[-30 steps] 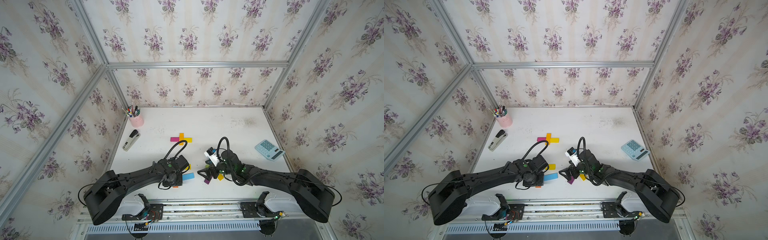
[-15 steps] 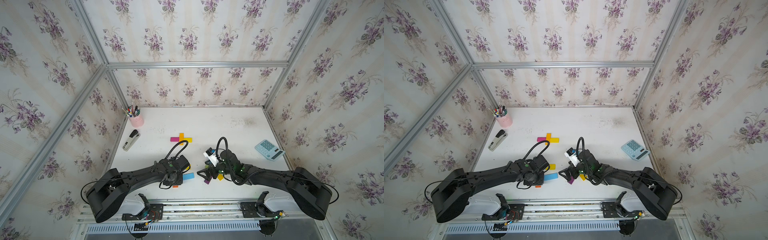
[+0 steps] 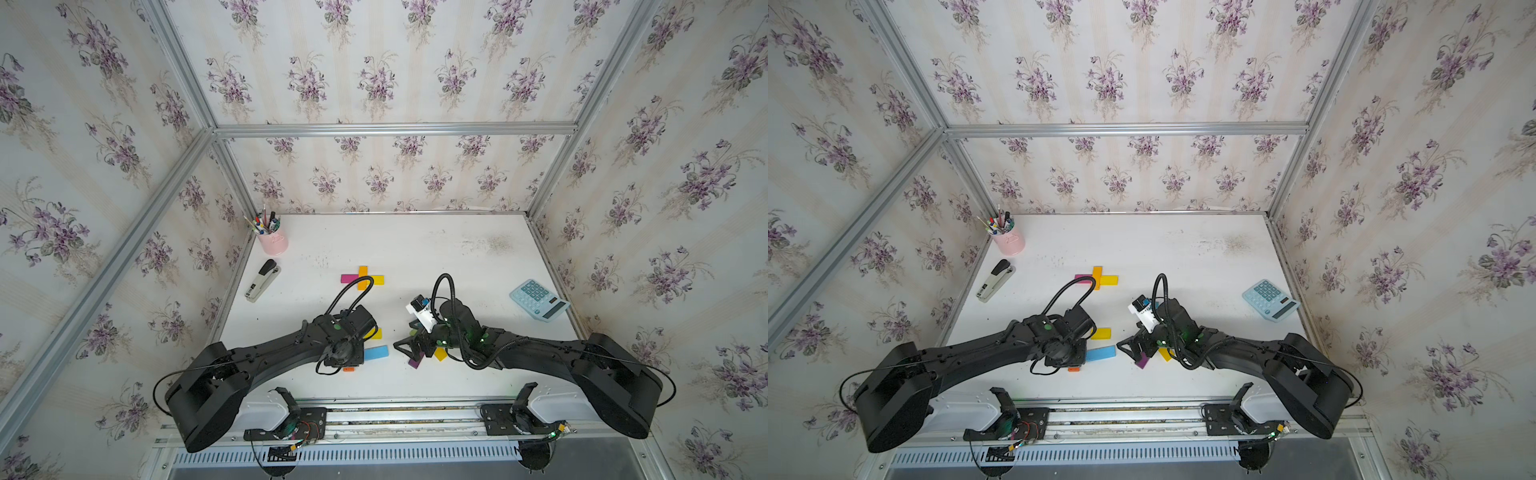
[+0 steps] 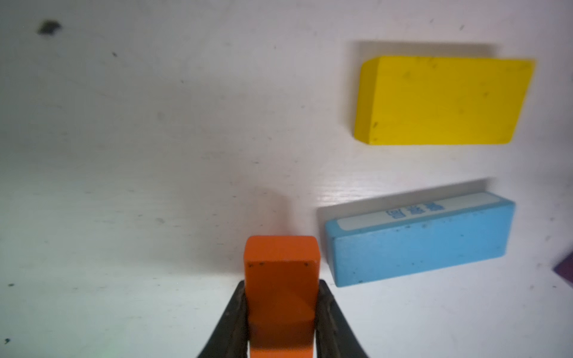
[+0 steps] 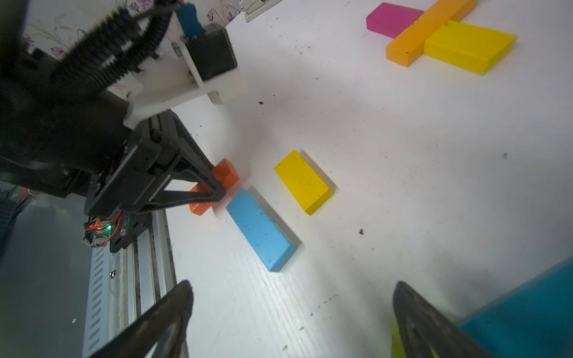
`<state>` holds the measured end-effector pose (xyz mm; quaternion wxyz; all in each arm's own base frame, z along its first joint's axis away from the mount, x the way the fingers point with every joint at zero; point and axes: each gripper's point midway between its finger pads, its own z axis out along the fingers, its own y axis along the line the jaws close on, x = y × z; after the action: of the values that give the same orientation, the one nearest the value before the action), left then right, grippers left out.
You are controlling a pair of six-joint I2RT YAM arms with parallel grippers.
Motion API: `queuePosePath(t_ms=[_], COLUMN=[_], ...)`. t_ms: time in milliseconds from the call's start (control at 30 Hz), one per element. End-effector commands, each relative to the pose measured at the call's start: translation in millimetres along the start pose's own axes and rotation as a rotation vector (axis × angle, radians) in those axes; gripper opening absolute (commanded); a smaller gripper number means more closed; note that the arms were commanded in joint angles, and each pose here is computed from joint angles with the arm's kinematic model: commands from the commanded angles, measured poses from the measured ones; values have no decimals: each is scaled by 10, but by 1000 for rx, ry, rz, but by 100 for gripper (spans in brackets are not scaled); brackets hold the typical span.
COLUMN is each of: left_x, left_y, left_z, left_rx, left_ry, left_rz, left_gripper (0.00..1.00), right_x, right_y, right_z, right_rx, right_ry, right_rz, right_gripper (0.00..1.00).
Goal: Assemble the letter t with building blocks
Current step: Pick up the building block from the center of the board, then assemble the building block at the center of the board.
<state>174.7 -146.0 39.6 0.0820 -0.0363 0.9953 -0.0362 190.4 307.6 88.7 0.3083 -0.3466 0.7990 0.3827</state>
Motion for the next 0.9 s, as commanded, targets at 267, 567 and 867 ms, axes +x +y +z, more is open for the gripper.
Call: queuePosePath(t_ms=[267, 567, 867], left_x=[-803, -1312, -1584], left_y=[88, -52, -113], left_z=[-91, 112, 309], left_rx=[44, 51, 6], left_ry=[50, 45, 40], left_rz=[28, 7, 14], left_gripper=[26, 25, 25], right_x=[-612, -568, -412], right_y=[39, -37, -157], right_z=[111, 405, 453], right_rx=[27, -6, 24], right_ry=[-41, -17, -17], right_rz=[-100, -166, -153], right_gripper=[100, 100, 100])
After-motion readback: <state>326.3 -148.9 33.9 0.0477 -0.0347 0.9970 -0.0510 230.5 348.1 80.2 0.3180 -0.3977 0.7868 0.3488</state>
